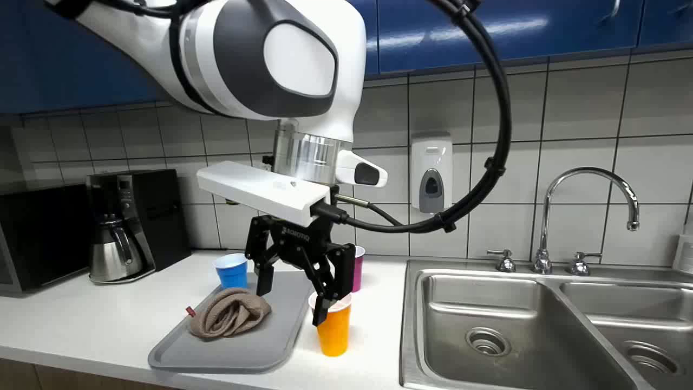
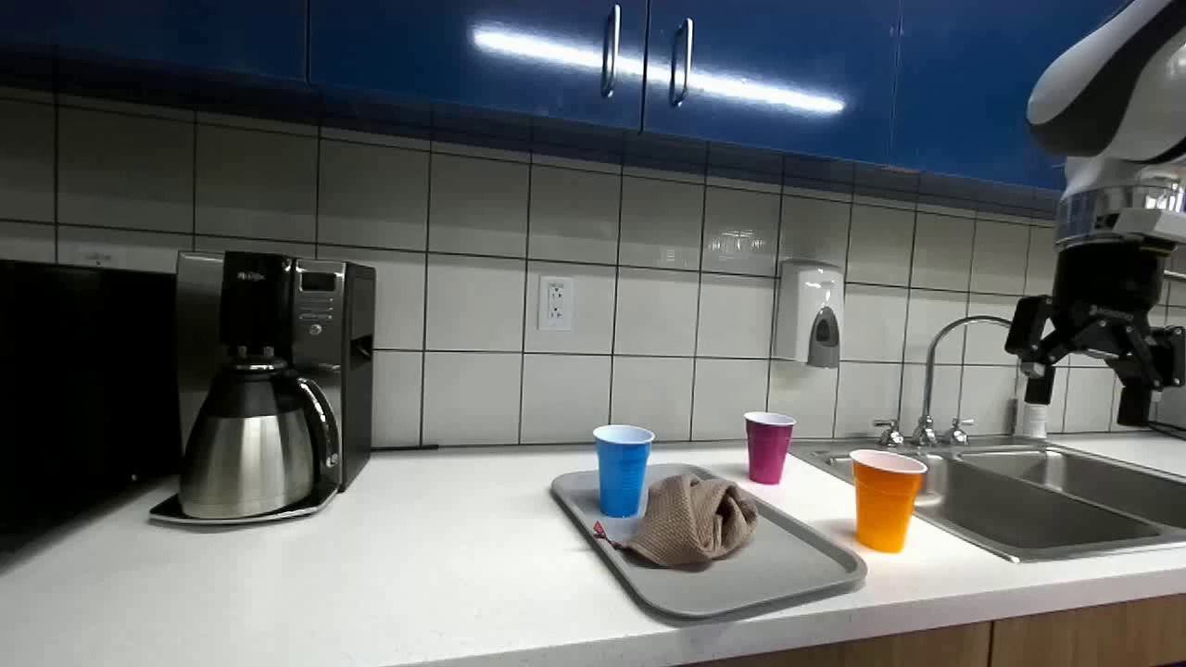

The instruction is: Pick up the orange cup and put it on the gray tray, pick up the mauve cup and put it on the gray tray

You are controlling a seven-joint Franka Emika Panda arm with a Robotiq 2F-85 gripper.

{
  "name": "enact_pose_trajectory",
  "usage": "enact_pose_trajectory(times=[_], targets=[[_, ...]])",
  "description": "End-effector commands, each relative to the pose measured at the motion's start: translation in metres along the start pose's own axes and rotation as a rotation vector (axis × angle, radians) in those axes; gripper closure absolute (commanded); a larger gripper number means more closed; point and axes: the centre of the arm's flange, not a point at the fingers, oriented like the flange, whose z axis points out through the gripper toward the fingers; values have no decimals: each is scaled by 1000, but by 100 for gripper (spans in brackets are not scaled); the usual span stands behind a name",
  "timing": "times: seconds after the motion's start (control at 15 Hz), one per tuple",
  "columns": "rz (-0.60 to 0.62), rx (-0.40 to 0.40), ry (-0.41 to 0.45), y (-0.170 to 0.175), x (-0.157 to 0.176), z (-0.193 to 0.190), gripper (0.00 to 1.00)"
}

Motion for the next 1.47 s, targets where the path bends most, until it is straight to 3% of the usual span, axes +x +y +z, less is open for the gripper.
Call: enact_pose_trajectory(times=[0.0, 0.67, 1.4], targets=[[0, 0, 0, 0, 0, 0, 0], [-3, 1, -2, 0, -1, 1, 0], [-17, -35, -25, -3, 5, 26, 0]])
